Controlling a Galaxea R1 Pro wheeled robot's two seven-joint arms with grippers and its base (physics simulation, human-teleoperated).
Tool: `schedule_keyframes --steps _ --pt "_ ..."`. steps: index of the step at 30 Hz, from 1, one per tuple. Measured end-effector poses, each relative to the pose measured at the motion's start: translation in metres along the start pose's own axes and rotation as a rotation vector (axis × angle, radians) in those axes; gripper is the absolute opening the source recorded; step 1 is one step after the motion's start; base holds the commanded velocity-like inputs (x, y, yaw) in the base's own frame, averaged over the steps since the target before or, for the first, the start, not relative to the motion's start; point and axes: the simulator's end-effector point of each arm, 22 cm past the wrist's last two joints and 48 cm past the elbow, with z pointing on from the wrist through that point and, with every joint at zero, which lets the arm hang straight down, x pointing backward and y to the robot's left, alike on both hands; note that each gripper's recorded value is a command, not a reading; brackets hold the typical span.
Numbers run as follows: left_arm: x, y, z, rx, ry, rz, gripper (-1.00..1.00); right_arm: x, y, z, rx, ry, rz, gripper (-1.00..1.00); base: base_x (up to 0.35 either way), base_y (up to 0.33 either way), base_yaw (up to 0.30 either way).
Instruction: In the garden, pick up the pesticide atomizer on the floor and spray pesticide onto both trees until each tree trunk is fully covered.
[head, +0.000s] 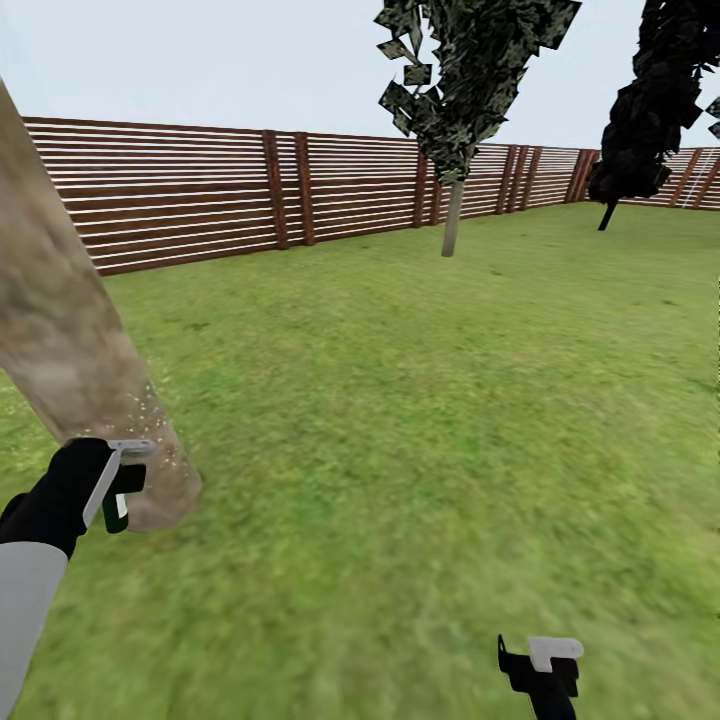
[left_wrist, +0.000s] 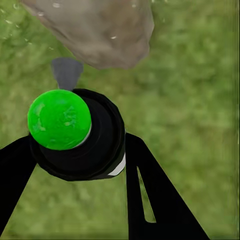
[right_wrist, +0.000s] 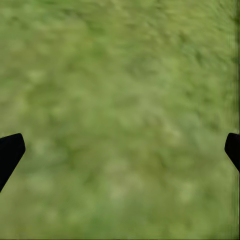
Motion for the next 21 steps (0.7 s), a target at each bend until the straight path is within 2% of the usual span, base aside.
schedule_keyframes --steps 4,7,9,11,16,19,21 --pt "0.0 0.002 0.0 -0.004 0.0 -0.001 -1.0 0.0 0.0 0.0 0.0 0.0 0.0 1.0 0.0 -0.275 0.002" --pt "0.0 0.01 0.001 -0.017 0.0 -0.005 -1.0 0.0 0.001 0.0 -0.001 -0.001 0.001 1.0 0.0 -0.275 0.218" --pt "0.002 0.017 0.001 -0.016 0.003 -0.039 -1.0 -0.001 0.001 0.0 -0.001 -0.001 0.001 1.0 0.0 -0.275 0.274" --pt "0.004 0.019 0.002 -0.019 0.006 -0.047 -1.0 -0.001 0.001 0.0 -0.001 -0.001 0.001 1.0 0.068 -0.268 0.278" --pt "0.014 0.019 0.007 -0.027 0.024 -0.039 -1.0 -0.001 0.001 0.0 -0.001 -0.001 0.001 1.0 0.22 -0.195 0.274" --pt "0.018 0.017 0.009 -0.027 0.028 -0.037 -1.0 0.0 0.001 0.0 -0.001 -0.001 0.001 1.0 0.259 -0.165 0.083" --pt "0.028 0.014 0.015 -0.026 0.053 -0.035 -1.0 -0.001 0.001 0.0 -0.001 -0.001 0.001 1.0 0.294 -0.1 0.006"
